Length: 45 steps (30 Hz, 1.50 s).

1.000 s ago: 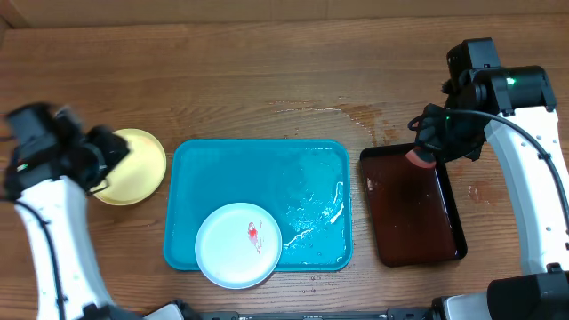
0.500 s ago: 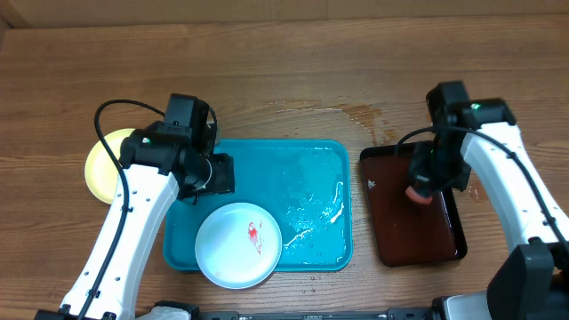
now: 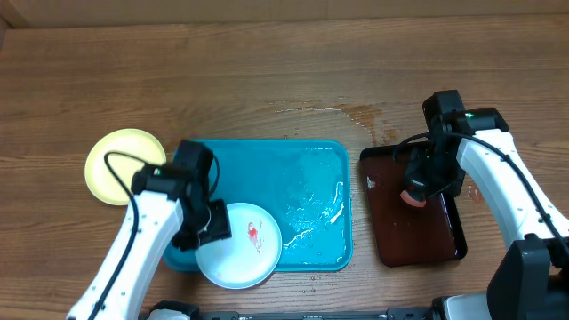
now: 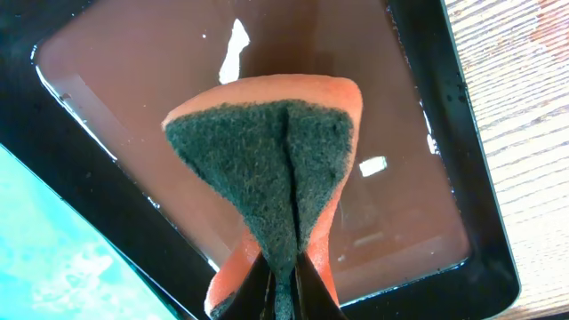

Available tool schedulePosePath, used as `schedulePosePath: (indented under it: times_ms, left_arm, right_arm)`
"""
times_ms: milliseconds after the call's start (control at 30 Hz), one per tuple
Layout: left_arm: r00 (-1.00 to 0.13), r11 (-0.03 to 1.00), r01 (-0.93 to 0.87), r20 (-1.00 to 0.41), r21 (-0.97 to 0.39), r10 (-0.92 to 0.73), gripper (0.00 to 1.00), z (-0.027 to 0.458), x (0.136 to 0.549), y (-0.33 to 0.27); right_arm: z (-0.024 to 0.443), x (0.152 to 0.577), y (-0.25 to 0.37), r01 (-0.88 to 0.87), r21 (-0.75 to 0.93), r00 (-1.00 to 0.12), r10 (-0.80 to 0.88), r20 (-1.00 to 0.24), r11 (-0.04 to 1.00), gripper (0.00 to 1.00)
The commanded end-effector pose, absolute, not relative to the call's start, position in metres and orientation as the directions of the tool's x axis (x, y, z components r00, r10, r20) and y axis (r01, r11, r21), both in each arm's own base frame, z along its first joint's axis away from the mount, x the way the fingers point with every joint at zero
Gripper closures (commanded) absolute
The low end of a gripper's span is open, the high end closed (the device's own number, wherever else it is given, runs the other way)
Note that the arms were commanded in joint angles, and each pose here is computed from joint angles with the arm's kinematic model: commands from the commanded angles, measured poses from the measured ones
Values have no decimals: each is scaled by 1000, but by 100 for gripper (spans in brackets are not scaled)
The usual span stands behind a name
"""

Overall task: Clean dirty plates on tray and stack at the side
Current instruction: 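Move the left gripper to the rim of the white plate, then grip the white plate rim and drag it to the teal tray center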

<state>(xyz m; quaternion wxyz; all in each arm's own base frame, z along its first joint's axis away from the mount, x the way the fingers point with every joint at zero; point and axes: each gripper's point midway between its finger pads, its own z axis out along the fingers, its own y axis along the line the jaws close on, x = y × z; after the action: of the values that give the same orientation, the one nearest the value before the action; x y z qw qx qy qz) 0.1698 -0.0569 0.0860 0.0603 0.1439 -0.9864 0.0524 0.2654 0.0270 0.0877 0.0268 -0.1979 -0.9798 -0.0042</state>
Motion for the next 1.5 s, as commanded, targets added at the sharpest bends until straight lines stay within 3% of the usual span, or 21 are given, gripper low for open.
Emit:
schedulePosePath:
  times_ms: [0, 300, 567, 700, 833, 1167, 1333, 1400, 1467]
  left_arm:
    - [-929, 926, -361, 138, -115, -345, 44, 87, 153, -60]
    - [-833, 857, -513, 263, -36, -487, 40, 55, 99, -55]
    - [-777, 816, -578, 294, 18, -557, 56, 45, 86, -53]
    - [-736, 784, -619, 313, 48, -600, 48, 37, 77, -52]
    - [-718, 765, -642, 307, 53, -624, 55, 31, 77, -52]
    - [-691, 718, -696, 257, 17, -676, 58, 24, 94, -54]
    - [-691, 710, -704, 225, 5, -687, 73, 22, 102, -52]
    - [-687, 705, -709, 221, 2, -692, 96, 21, 104, -53]
    - [-687, 706, -708, 221, 11, -692, 96, 19, 104, -52]
  right_arm:
    - [90, 266, 27, 395, 8, -918, 394, 47, 919, 96]
    - [90, 266, 29, 389, 19, -921, 387, 51, 921, 96]
    - [90, 266, 29, 388, 19, -921, 386, 51, 922, 96]
    - [90, 266, 30, 374, 23, -926, 373, 53, 927, 96]
    - [90, 266, 30, 374, 24, -926, 373, 53, 927, 96]
    - [90, 266, 30, 371, 24, -928, 370, 53, 928, 96]
    - [90, 266, 30, 371, 23, -928, 370, 53, 928, 96]
    - [90, 266, 30, 371, 23, -928, 369, 54, 928, 96]
    - [90, 265, 30, 371, 22, -928, 369, 56, 929, 96]
